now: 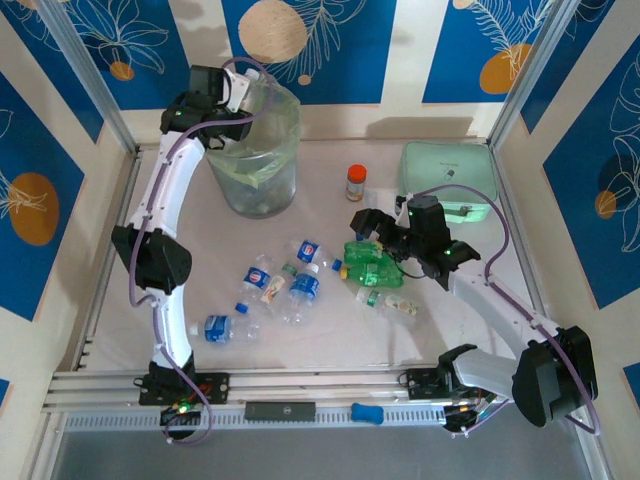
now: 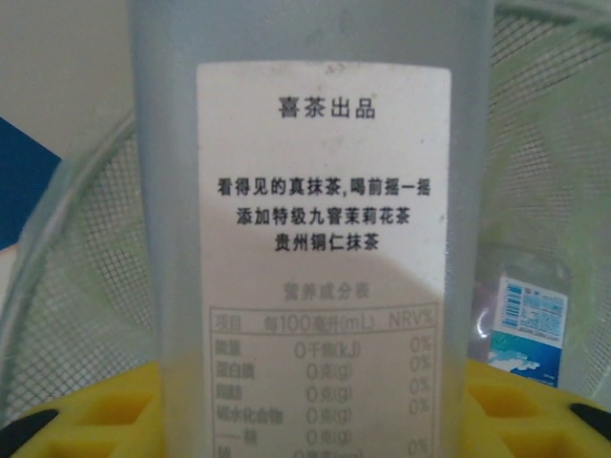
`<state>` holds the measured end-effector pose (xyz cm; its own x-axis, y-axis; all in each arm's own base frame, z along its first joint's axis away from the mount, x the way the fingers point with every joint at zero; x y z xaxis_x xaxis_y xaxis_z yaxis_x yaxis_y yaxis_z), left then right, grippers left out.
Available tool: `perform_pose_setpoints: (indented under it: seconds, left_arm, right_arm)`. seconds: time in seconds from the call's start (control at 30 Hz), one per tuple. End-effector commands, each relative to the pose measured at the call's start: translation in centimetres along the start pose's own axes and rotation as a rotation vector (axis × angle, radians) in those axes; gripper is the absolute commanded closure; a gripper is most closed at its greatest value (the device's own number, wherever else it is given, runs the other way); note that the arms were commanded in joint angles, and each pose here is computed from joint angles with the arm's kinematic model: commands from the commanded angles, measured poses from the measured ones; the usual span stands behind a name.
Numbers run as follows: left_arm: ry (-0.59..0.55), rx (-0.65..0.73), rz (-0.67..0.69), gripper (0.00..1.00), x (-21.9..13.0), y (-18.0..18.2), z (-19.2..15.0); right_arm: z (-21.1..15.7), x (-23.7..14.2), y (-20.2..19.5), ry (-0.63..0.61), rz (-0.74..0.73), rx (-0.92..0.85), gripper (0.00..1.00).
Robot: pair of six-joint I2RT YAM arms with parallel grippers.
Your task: Put the plastic bottles in the bin
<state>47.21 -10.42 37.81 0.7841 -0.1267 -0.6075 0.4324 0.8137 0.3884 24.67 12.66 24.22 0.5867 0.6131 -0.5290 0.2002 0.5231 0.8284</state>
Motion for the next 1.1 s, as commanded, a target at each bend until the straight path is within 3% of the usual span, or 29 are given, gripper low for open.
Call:
perform_pose_setpoints:
  seconds: [0.0,0.27,0.47,0.73,0.9,1.07]
  left_arm:
    - [0.020,0.032,0.018,0.44,0.1,-0.1,-0.1]
    - [-0.007,0.031,0.043,0.15,-1.4,-0.3,0.7]
    - [-0.099,0.004,0.046,0.00,-5.4,-0.6,2.5]
    - [-0.273,-0.082,-0.072,0.01,-10.7,-4.5,2.6]
    - [-0.441,-0.230,-0.214,0.01,-12.6,-7.4,-0.2]
    - [-0.533,-0.401,-0.366,0.01,-12.7,-10.0,-4.0]
  right_arm:
    - [-0.2,-0.5,-0.4,-0.011,-0.014,0.005,0.01]
    - [-0.3,-0.7,-0.6,-0.015,-0.013,0.008,0.01]
    - [-0.3,-0.5,-0.8,-0.012,-0.015,0.014,0.01]
    - [-0.2,0.1,-0.6,0.013,-0.035,0.009,0.01]
    - [-0.2,0.3,-0.7,0.043,-0.083,-0.003,0.01]
    - [-0.6,0.2,-1.0,0.090,-0.157,-0.015,0.00]
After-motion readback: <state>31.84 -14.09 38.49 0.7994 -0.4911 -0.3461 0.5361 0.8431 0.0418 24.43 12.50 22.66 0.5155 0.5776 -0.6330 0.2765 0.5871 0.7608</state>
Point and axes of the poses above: each hand's point on the last joint's axis, 136 mm out from that joint toward the fingers, its own x axis out along the fingers, its own y axis along the line the jaws close on, z = x × y, the point moved 10 cm from there along -x, back along the fingers, and after that the axes turned 13 degrees about x, right-handed, at the moved point
